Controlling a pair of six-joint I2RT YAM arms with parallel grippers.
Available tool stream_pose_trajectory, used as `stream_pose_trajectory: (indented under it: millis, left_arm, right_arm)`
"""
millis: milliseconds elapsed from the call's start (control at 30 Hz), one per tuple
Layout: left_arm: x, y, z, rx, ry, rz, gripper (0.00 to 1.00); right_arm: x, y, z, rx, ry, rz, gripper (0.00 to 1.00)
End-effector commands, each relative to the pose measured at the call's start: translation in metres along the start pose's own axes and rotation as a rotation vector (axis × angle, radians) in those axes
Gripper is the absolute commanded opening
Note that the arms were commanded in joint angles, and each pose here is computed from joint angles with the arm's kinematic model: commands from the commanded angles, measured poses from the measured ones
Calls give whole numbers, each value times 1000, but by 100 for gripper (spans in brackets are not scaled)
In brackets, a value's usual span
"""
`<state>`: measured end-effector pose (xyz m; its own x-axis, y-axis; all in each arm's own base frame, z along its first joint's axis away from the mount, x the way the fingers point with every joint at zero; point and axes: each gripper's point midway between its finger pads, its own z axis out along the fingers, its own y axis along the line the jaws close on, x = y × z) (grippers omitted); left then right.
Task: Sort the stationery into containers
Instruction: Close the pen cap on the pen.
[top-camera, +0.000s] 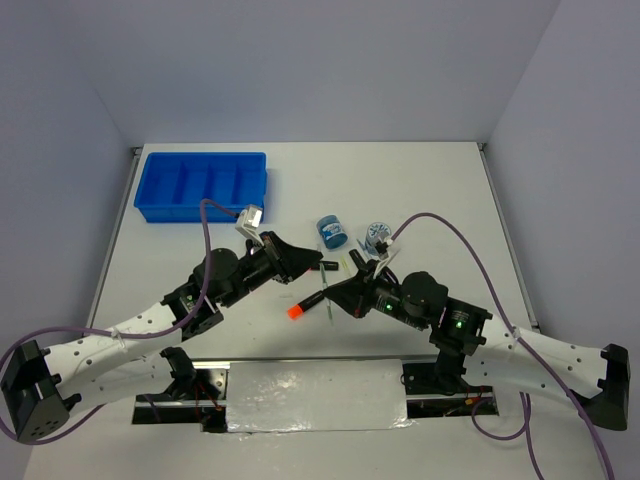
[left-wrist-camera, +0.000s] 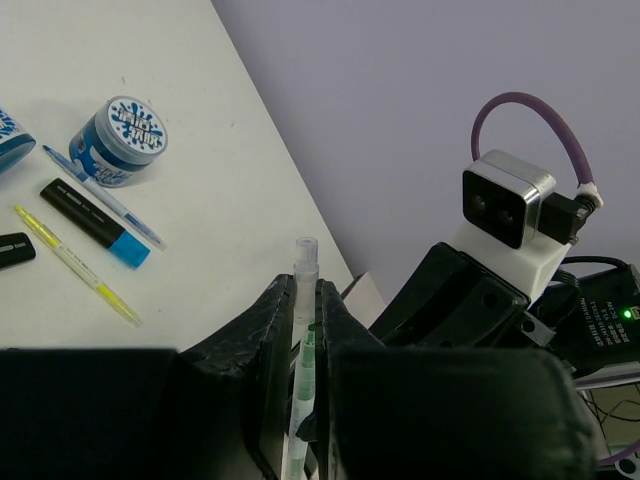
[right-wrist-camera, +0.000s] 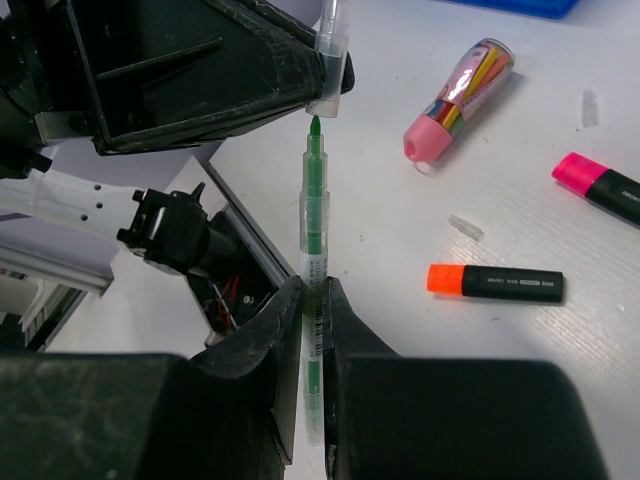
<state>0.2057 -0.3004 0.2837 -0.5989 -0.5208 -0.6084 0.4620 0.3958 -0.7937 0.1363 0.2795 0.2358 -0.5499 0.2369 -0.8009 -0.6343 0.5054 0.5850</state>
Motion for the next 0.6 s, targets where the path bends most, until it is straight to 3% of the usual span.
stream_pose_trajectory:
  millis: [0,567]
  left_arm:
    - [-9,-18,-2,77,-33,27,0]
    - [-9,-19,-3,82,-35,25,0]
  right_arm:
    - [-24,15,-1,-21,-53,-4,0]
    - [-26,15,3,-5,-49,-7,0]
